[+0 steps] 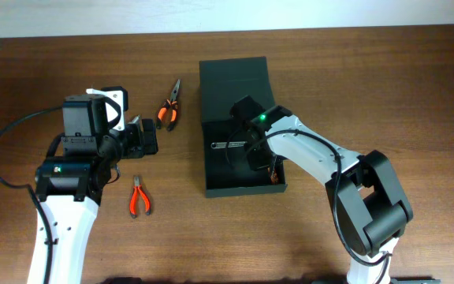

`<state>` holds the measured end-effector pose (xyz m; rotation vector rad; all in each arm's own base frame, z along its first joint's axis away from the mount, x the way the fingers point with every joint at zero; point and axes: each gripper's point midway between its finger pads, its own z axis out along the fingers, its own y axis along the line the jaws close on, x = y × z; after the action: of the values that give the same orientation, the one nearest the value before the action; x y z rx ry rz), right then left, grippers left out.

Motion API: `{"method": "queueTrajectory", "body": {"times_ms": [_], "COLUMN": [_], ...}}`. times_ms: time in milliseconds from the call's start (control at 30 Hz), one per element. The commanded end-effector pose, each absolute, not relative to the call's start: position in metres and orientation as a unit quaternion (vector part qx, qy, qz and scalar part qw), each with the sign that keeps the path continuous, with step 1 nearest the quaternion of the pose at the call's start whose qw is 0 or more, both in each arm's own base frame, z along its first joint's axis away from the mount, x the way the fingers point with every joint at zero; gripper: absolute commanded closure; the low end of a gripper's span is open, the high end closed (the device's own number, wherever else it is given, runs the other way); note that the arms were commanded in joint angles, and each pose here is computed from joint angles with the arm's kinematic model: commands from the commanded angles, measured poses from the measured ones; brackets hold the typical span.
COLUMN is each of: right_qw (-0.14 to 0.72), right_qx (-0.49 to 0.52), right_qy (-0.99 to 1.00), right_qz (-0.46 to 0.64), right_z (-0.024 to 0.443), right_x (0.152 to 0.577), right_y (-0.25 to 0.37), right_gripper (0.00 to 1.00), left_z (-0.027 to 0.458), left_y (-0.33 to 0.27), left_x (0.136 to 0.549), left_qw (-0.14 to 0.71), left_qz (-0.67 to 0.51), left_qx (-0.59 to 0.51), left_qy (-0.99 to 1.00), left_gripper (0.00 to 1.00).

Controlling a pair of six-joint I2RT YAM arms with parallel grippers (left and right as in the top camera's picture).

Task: Pack container
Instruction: 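Lower the orange socket rail into the box and open the right gripper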

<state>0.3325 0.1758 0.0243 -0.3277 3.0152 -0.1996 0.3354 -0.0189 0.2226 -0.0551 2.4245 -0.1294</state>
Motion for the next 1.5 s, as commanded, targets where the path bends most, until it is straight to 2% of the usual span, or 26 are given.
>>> {"method": "queueTrajectory", "body": {"times_ms": [0,67,133,467,533,600,633,700,1000,1133,1467], "right_qw": [0.049,0.047,0.048,0.048,0.048,0.049,0.05,0.051,0.055,0.062,0.108], "right_qx": [-0.097,-0.096,-0.089,-0.058,-0.058,-0.058,-0.058,-0.058,-0.058,-0.064,-0.071], "right_qy": [0.991,0.991,0.991,0.994,0.994,0.994,0.994,0.994,0.994,0.993,0.988], "right_qz": [-0.083,-0.084,-0.083,-0.081,-0.081,-0.08,-0.08,-0.08,-0.078,-0.082,-0.087], "right_z": [0.023,0.023,0.023,0.023,0.023,0.023,0.023,0.023,0.023,0.026,0.073], "right_x": [0.332,0.332,0.332,0.331,0.331,0.331,0.331,0.332,0.334,0.338,0.367], "right_y": [0.167,0.167,0.167,0.167,0.167,0.167,0.167,0.167,0.169,0.168,0.177], "right_gripper": [0.95,0.95,0.85,0.83,0.76,0.61,0.49,0.42,0.43,0.49,0.51], "left_z": [0.229,0.229,0.229,0.229,0.229,0.229,0.229,0.229,0.229,0.229,0.229], "left_y": [-0.019,-0.019,-0.019,-0.019,-0.019,-0.019,-0.019,-0.019,-0.019,-0.019,-0.019], "left_x": [0.338,0.338,0.338,0.338,0.338,0.338,0.338,0.338,0.338,0.338,0.338], "left_qw": [0.358,0.358,0.358,0.358,0.358,0.358,0.358,0.358,0.358,0.358,0.358], "left_qz": [-0.044,-0.044,-0.044,-0.044,-0.044,-0.044,-0.044,-0.044,-0.044,-0.044,-0.044], "left_qx": [-0.011,-0.011,-0.011,-0.011,-0.011,-0.011,-0.011,-0.011,-0.011,-0.011,-0.011], "left_qy": [0.933,0.933,0.933,0.933,0.933,0.933,0.933,0.933,0.933,0.933,0.933], "left_gripper": [0.01,0.01,0.01,0.01,0.01,0.01,0.01,0.01,0.01,0.01,0.01]}}
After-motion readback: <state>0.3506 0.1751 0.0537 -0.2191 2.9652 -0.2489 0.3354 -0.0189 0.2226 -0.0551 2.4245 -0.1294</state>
